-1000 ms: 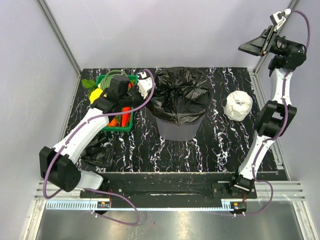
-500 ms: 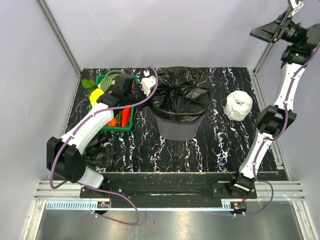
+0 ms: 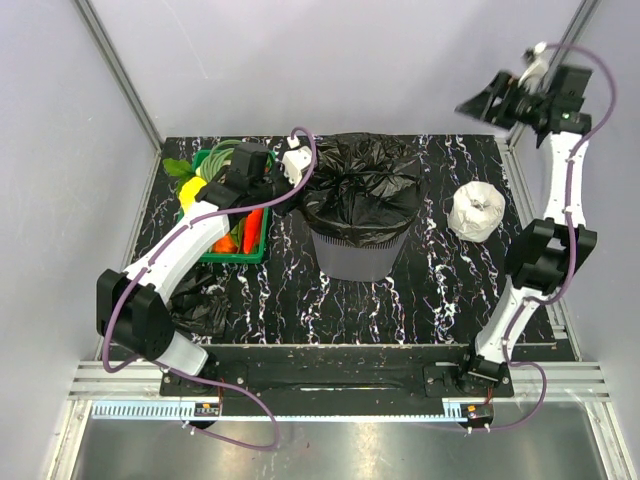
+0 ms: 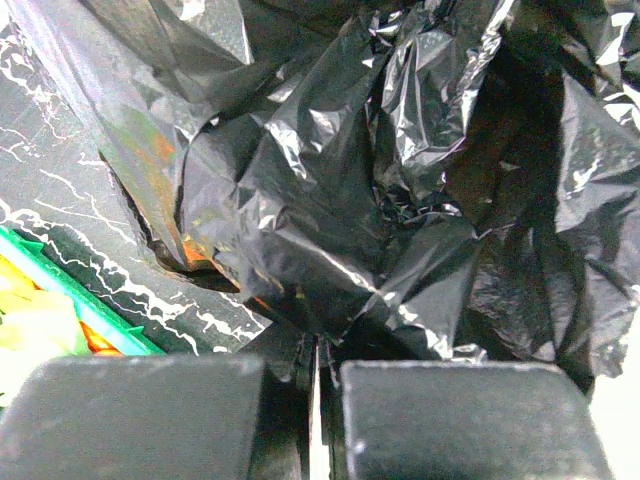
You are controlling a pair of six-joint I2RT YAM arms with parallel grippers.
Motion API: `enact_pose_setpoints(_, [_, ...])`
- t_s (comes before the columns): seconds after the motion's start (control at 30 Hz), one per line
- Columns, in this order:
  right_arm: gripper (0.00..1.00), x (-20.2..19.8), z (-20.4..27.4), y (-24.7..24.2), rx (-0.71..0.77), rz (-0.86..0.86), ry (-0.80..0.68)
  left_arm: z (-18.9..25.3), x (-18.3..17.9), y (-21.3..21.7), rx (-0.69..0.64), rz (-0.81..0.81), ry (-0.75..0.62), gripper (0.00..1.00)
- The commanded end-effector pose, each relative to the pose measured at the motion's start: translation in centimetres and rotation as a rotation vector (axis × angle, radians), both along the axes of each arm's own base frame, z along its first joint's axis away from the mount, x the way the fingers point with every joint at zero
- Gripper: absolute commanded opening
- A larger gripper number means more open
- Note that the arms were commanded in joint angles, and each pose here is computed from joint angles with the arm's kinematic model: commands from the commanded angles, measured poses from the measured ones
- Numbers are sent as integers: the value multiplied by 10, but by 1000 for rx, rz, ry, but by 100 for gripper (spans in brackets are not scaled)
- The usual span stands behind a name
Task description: Put the trash bags into the trash bin
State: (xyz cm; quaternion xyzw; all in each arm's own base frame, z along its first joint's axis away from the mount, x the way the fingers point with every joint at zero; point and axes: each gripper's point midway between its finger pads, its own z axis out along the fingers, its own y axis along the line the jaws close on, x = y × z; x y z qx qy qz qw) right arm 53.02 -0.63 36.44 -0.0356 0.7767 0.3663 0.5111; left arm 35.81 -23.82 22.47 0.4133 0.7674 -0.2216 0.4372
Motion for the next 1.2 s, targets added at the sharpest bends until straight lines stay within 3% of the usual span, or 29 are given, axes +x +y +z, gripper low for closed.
enact_pose_setpoints(0.0, [94, -50, -46, 5, -123, 11, 110, 22, 8, -6, -39, -2, -57, 0])
enact_pose_setpoints(0.13, [94, -85, -72, 9, -147, -7, 164, 22, 9, -6, -35, 2, -55, 0])
enact_pose_setpoints(0.33, [89, -128, -58, 33, -92, 57, 145, 23, 7, -2, -30, 4, -65, 0])
enact_pose_setpoints(0.5, [88, -152, -56, 53, 33, 118, 204, 25, 6, -2, -34, 3, -70, 0])
enact_pose_setpoints(0.8, [91, -167, -56, 75, 175, 223, 256, 25, 7, -2, -30, 6, -76, 0])
enact_pose_setpoints(1.17, [91, -163, -47, 108, 174, 291, 238, 25, 8, -1, -25, 11, -80, 0])
